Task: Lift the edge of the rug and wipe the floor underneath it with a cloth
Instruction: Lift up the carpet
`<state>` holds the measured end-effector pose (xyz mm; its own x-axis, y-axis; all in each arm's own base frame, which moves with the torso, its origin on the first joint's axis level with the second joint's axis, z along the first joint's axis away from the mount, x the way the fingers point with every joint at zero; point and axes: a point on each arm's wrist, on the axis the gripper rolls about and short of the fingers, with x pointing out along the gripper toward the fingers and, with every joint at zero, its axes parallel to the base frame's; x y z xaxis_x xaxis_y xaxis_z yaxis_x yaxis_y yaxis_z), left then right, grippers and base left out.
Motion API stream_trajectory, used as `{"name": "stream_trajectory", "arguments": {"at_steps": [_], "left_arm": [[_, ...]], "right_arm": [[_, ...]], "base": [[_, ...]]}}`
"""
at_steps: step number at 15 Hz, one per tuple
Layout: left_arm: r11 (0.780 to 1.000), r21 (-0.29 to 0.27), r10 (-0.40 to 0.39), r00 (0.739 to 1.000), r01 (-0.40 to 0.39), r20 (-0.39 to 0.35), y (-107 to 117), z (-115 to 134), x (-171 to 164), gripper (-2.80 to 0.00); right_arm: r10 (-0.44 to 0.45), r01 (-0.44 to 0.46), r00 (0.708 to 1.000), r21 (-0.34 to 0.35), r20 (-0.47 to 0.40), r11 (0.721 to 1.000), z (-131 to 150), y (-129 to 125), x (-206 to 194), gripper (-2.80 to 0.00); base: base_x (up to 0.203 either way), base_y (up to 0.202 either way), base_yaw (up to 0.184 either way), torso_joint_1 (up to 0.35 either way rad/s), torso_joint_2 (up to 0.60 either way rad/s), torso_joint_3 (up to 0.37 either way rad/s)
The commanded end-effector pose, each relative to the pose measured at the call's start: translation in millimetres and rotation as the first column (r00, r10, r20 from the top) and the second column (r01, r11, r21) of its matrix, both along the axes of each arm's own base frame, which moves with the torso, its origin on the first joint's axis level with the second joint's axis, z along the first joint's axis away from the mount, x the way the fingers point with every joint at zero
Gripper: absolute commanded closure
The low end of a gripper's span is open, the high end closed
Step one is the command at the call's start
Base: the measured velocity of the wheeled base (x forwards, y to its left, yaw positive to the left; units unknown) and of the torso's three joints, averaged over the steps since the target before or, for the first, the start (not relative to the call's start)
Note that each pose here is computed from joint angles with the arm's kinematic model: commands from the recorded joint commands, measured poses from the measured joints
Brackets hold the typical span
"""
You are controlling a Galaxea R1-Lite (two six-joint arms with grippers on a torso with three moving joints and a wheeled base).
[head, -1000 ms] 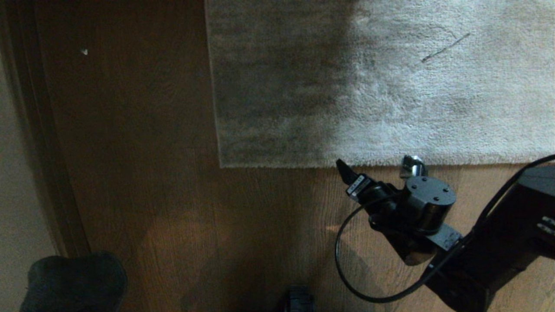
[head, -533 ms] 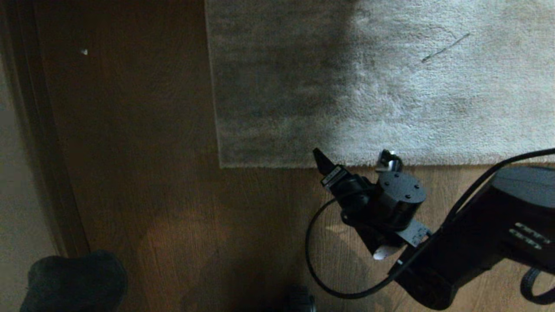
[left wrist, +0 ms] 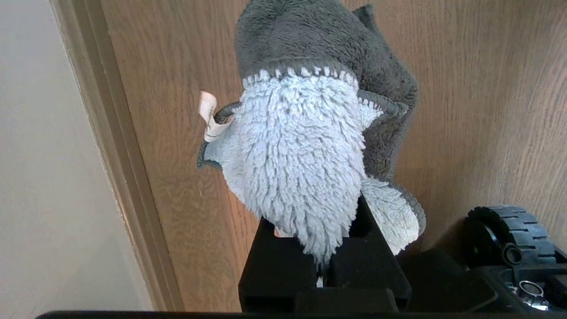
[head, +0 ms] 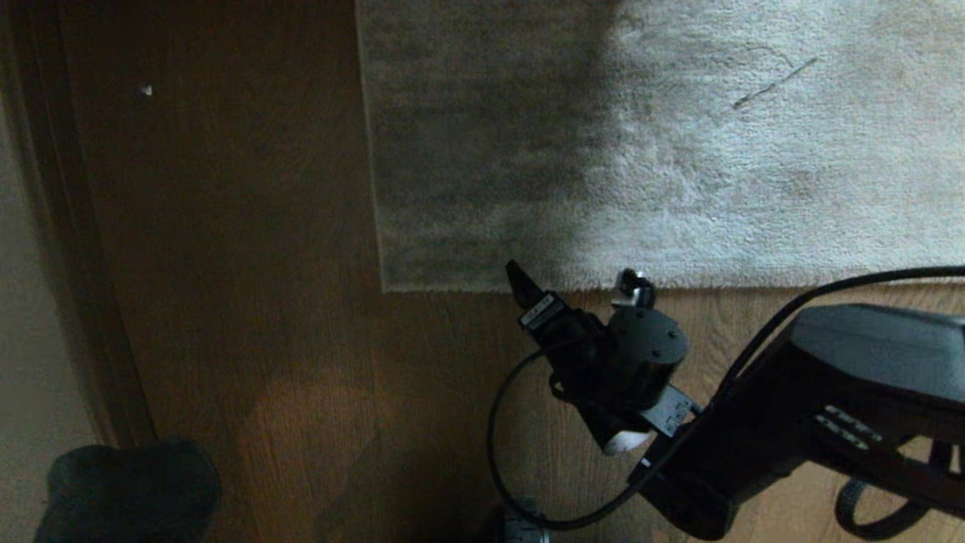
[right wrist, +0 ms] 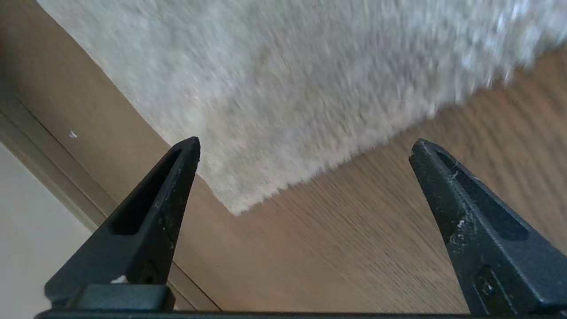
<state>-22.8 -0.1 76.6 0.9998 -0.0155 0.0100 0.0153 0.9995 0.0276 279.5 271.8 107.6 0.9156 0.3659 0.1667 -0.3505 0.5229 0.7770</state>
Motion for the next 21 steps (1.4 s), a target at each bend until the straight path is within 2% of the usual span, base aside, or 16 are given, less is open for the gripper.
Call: {"name": "stream_trajectory", "arguments": {"at_steps": [1,4,9,17,21], "left_arm": [[1.0,0.0,0.0,1.0,0.0,0.001,0.0,0.0,0.0,0.0],[1.0,0.0,0.0,1.0,0.0,0.002,0.0,0.4,-0.1,0.0],[1.0,0.0,0.0,1.0,0.0,0.002,0.0,0.2,-0.1,0.0],[1.0,0.0,0.0,1.0,0.0,0.001,0.0,-0.1,0.0,0.0],[1.0,0.0,0.0,1.0,0.0,0.001,0.0,-0.1,0.0,0.0]], "right_arm": [[0.001,-0.001,1.0,0.012,0.009,1.0,-12.6,6.4,4.5,-2.8],[-0.004,0.003,1.0,0.01,0.003,1.0,-21.1,10.9,10.6,-2.8],[-0.013,0.012,0.999,0.032,0.039,0.999,-16.4,17.0,20.5,-2.8],[-0.096,0.095,0.994,0.026,0.058,0.995,-12.6,-6.4,43.7,-2.8],[-0.121,0.117,0.988,0.039,0.099,0.992,-1.9,-9.0,52.8,-2.8]], "base": [[0.0,0.0,0.0,0.0,0.0,0.0],[0.0,0.0,0.0,0.0,0.0,0.0],[0.0,0.0,0.0,0.0,0.0,0.0],[0.0,0.0,0.0,0.0,0.0,0.0],[0.0,0.0,0.0,0.0,0.0,0.0]]}}
